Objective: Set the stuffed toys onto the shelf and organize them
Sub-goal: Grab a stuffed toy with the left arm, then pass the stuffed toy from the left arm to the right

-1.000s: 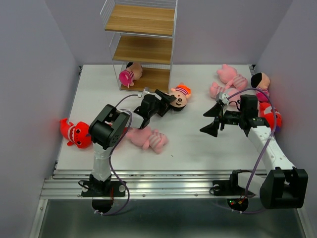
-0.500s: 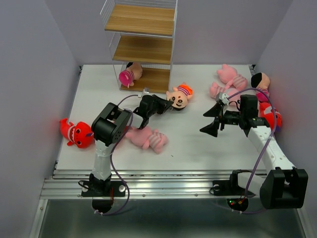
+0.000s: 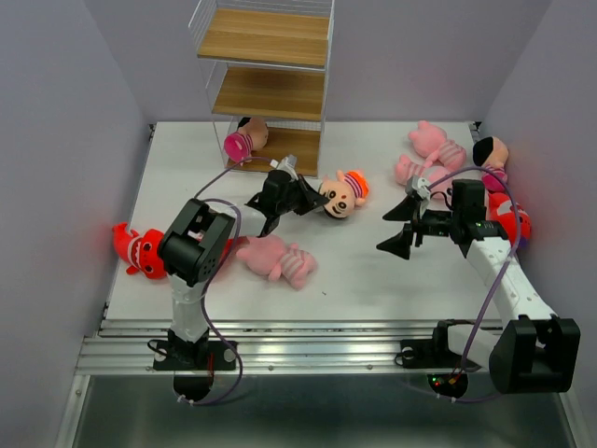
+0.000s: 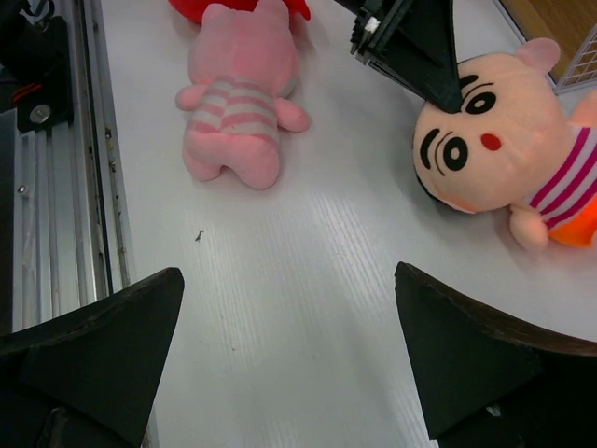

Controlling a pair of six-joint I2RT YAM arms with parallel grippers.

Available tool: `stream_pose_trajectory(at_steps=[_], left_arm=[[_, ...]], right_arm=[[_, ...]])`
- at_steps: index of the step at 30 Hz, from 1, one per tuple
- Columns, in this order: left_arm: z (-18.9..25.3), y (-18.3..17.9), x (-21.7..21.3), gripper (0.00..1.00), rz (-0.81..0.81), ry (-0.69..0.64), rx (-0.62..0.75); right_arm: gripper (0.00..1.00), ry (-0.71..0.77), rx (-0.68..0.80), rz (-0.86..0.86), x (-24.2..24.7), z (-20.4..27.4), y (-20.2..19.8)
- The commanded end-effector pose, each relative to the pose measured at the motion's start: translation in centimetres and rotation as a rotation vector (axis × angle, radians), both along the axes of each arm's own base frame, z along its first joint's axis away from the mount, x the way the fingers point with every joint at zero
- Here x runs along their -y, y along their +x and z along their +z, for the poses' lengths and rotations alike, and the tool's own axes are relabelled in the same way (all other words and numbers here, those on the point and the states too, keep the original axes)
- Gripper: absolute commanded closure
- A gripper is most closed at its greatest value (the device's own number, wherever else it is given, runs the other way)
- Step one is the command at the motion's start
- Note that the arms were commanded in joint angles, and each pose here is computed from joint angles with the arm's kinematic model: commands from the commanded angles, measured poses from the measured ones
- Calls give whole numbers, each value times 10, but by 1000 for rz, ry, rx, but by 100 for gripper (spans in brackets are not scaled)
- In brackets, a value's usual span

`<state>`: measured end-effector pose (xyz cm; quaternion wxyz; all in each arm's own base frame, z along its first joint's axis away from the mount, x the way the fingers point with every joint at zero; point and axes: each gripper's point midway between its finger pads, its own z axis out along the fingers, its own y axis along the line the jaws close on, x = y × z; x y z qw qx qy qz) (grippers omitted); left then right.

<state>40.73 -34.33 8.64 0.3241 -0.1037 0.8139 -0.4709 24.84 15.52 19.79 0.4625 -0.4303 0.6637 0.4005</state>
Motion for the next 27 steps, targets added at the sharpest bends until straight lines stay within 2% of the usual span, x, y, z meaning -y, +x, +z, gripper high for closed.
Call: stream_pose_trajectory(at_steps=[1,4,13,16,27], left_arm=[[39,-30,3,100,-214,218,217],[37,-60,-6,100,-342,414,297],[54,-123,15,100,-610,693,481],[63,-132,23,100,-660,710,547],[113,-162,29,100,-795,617,751]], right_arm=[[0,-28,108,20,0,14,2],[0,-36,118,35,-2,12,0],[0,-59,146,98,-12,3,-10],[0,-80,163,91,-10,-2,-7],[0,-106,267,127,-11,-12,-12]])
